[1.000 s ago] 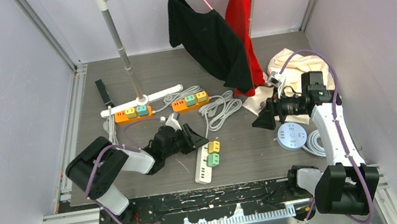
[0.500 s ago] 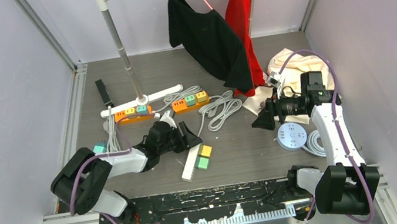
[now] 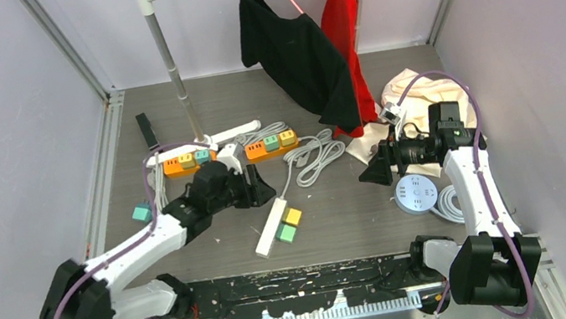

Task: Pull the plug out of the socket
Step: Move the socket to the center of the board.

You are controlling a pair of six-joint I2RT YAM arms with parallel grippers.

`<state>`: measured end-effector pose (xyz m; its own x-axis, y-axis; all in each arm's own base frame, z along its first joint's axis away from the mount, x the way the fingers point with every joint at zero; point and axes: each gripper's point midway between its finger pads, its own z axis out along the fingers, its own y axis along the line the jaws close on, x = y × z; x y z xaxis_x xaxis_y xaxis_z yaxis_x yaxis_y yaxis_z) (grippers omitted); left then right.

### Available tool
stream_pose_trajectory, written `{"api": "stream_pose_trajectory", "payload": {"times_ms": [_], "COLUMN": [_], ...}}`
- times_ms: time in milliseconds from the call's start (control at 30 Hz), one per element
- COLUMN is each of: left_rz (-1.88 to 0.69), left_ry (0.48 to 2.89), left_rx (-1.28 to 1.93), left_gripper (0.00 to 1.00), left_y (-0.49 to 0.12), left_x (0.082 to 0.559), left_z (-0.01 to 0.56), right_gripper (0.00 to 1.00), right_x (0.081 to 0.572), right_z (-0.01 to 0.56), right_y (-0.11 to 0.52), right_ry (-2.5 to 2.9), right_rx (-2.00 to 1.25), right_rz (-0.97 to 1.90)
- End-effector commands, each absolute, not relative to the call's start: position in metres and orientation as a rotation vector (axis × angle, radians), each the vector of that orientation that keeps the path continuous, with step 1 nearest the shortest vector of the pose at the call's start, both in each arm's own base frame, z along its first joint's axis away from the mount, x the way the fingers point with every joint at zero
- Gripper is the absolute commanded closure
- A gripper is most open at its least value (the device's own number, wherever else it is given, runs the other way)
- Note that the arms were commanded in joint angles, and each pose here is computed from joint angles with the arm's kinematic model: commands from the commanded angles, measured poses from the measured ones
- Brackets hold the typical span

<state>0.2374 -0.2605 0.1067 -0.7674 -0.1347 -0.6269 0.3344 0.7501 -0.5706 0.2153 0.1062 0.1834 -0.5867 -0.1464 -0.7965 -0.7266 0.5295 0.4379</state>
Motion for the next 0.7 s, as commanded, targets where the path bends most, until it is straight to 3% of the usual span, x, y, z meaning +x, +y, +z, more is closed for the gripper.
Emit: {"api": "stream_pose_trajectory", "payload": {"times_ms": [0,133,200,267,300,533,667], "left_rz": [-0.726,-0.670,-0.686,-0.762,-0.811,-1.015,-0.987], "left_ry": [2.194,2.086,2.036,1.982,1.958,1.974,2.121], "left_rx": [0.326,0.380,0.384,0.374,0.366,0.221,0.184], "left_gripper": [0.43,0.42,0.28,0.04,0.00,0.00,0.09], "left_y": [-0.230,-0.208,-0.203,-0.206,-0.209,-0.218,-0.219], "left_x": [0.233,0.223,0.216,0.208,0.204,0.186,0.178], "left_z": [0.146,0.181,0.193,0.204,0.207,0.200,0.180], "right_gripper": [0.24,0.24,0.24,0.24,0.24,0.24,0.24], "right_x": [0.218,0.219,0.219,0.219,0.219,0.219,0.219], "right_z": [0.185,0.185,0.184,0.184,0.183,0.182,0.182], "right_y": [0.107,0.107,0.107,0.106,0.106,0.105,0.105], "right_ry": [2.027,2.028,2.028,2.031,2.032,2.035,2.036], "right_rx": [-0.725,-0.729,-0.730,-0.730,-0.730,-0.736,-0.736], "right_rz": [1.022,1.014,1.012,1.013,1.012,0.998,0.997]}}
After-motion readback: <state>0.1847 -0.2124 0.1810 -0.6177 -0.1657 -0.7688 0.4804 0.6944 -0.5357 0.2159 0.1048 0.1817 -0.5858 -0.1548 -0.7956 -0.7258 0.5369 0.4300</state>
